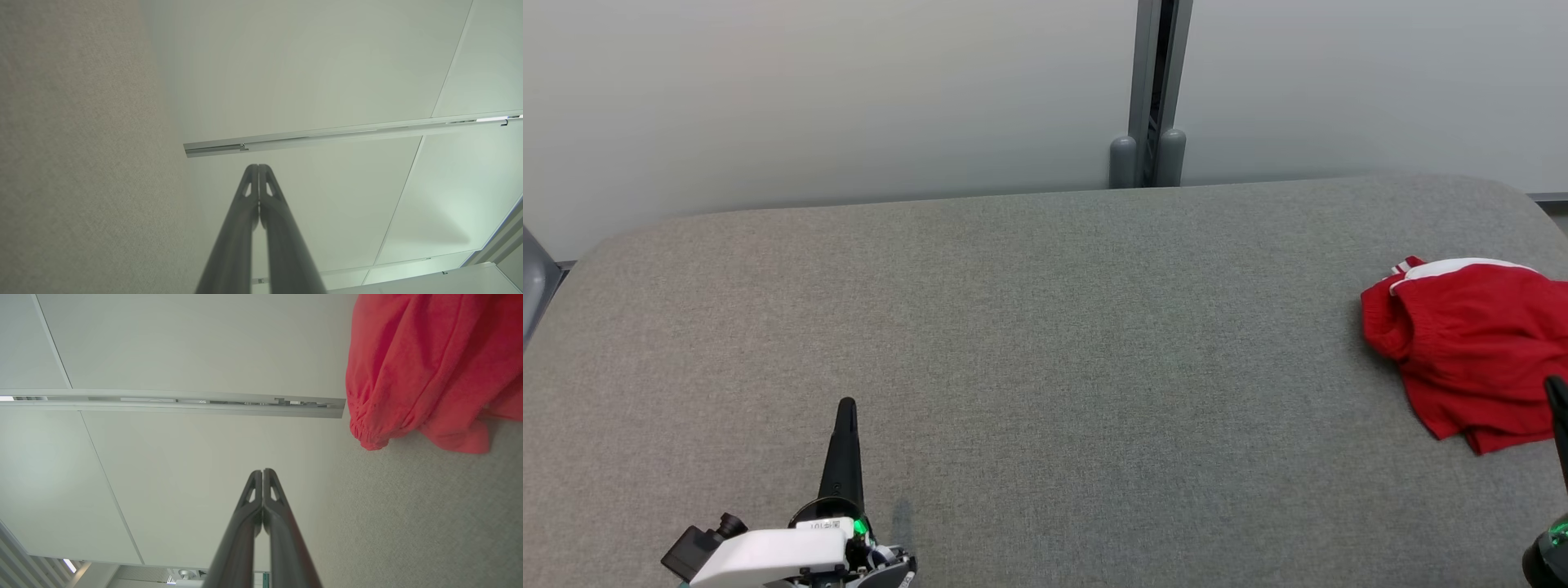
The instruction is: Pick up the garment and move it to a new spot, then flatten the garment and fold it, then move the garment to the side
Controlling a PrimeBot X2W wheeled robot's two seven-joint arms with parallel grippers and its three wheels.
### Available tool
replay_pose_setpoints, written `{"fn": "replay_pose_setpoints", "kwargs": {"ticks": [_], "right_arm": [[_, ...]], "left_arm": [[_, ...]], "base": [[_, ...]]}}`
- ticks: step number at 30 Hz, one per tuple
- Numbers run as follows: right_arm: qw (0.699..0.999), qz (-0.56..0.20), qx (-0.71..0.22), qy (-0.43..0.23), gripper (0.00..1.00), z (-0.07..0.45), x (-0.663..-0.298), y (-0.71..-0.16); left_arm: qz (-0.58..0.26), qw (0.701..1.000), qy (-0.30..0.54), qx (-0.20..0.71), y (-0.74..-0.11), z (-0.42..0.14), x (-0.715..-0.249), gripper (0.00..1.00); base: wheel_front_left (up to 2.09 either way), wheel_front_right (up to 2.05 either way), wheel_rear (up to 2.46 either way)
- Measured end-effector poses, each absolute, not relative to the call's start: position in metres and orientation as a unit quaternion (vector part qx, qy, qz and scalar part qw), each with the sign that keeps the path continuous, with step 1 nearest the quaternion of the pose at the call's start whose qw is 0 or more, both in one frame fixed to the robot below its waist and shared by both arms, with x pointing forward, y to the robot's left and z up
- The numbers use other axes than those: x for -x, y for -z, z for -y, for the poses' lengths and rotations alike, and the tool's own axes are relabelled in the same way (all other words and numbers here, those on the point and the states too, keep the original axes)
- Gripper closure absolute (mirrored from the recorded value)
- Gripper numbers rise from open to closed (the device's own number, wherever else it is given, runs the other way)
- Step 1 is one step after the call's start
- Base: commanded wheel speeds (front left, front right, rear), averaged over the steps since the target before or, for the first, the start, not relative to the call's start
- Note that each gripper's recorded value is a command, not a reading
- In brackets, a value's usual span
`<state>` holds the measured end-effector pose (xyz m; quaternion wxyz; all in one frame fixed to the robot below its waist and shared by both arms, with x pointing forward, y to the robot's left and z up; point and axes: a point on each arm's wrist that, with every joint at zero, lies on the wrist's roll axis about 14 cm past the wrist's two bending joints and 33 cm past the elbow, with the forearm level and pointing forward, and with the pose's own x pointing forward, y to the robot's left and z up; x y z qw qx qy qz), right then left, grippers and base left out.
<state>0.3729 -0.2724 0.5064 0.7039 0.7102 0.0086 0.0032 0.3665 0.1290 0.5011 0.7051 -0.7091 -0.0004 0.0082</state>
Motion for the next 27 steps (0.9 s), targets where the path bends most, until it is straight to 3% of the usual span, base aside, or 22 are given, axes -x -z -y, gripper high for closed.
{"fn": "replay_pose_setpoints", "kwargs": {"ticks": [27], "right_arm": [[0.704,-0.008,-0.71,-0.003,1.0,0.2725,-0.3728,-0.5063]], "left_arm": [[0.0,0.705,-0.008,0.709,-0.501,-0.129,-0.3666,1.0]], "base": [[0.0,0.0,0.0]]}}
